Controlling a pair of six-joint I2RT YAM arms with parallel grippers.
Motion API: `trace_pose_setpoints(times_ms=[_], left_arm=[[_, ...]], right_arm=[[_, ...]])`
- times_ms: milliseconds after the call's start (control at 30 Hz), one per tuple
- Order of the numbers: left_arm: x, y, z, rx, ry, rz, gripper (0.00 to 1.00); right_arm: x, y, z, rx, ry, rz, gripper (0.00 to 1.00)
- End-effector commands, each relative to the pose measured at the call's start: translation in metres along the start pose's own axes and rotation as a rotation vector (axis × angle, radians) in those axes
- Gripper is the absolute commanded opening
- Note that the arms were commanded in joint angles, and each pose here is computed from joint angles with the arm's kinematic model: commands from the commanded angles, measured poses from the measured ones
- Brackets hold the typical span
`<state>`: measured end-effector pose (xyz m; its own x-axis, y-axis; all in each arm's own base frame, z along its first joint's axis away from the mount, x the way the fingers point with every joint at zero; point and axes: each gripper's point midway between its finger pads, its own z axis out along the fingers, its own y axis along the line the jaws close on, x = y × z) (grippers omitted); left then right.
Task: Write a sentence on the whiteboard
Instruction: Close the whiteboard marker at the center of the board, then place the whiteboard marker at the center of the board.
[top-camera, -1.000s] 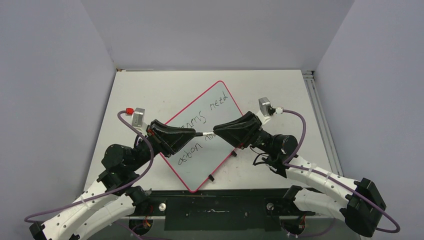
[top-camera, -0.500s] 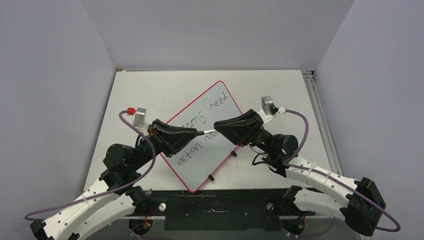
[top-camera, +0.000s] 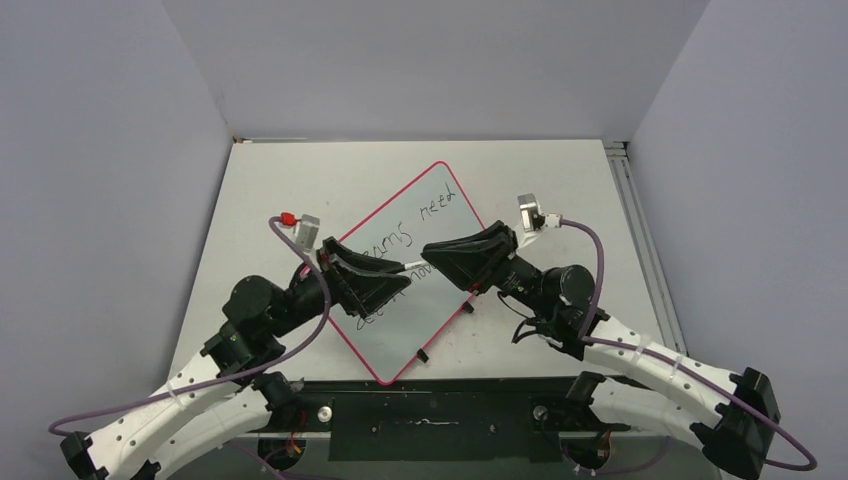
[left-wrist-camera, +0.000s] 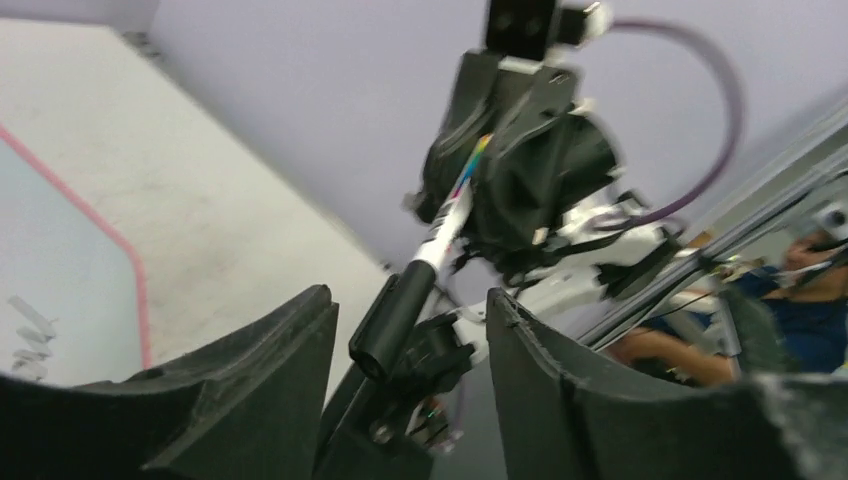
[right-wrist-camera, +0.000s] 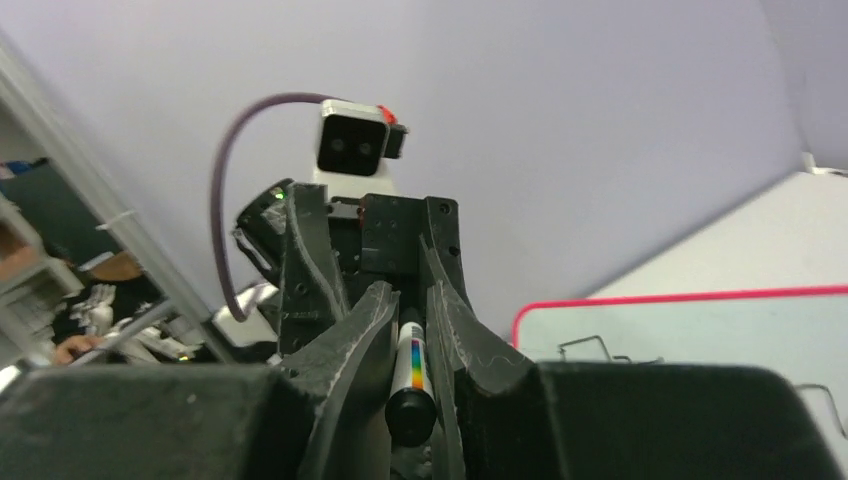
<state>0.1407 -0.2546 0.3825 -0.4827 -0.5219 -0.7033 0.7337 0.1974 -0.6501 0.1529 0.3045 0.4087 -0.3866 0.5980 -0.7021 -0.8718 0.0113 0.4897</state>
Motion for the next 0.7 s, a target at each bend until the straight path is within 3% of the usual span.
trace_pose_setpoints(times_ms=[0, 133, 333, 500, 567, 667], left_arm=[[0.02, 0.029, -0.009, -0.156, 0.191, 0.093, 0.64], [-0.015, 0.038, -0.011, -0.264, 0.181, 0.205, 0.87], [-0.052, 0.068, -0.001, -0.388, 0.245, 0.327, 0.94], [-0.1, 0.101, -0.013, -0.462, 0.154, 0.322, 0.95], [-0.118, 0.115, -0.025, -0.503, 0.096, 0.317, 0.96], [-0.136, 0.15, -0.056, -0.693, -0.004, 0.349, 0.96]], right_arm=[[-0.006, -0.038, -0.017, 0.33, 0.111, -0.195, 0.05], [-0.033, -0.085, -0.068, 0.742, 0.147, -0.315, 0.05], [-0.037, -0.126, -0.134, 1.123, 0.265, -0.41, 0.05], [-0.02, -0.166, -0.181, 1.28, 0.387, -0.37, 0.05], [-0.009, -0.185, -0.2, 1.299, 0.438, -0.298, 0.05], [0.016, -0.21, -0.229, 1.285, 0.513, -0.122, 0.05]])
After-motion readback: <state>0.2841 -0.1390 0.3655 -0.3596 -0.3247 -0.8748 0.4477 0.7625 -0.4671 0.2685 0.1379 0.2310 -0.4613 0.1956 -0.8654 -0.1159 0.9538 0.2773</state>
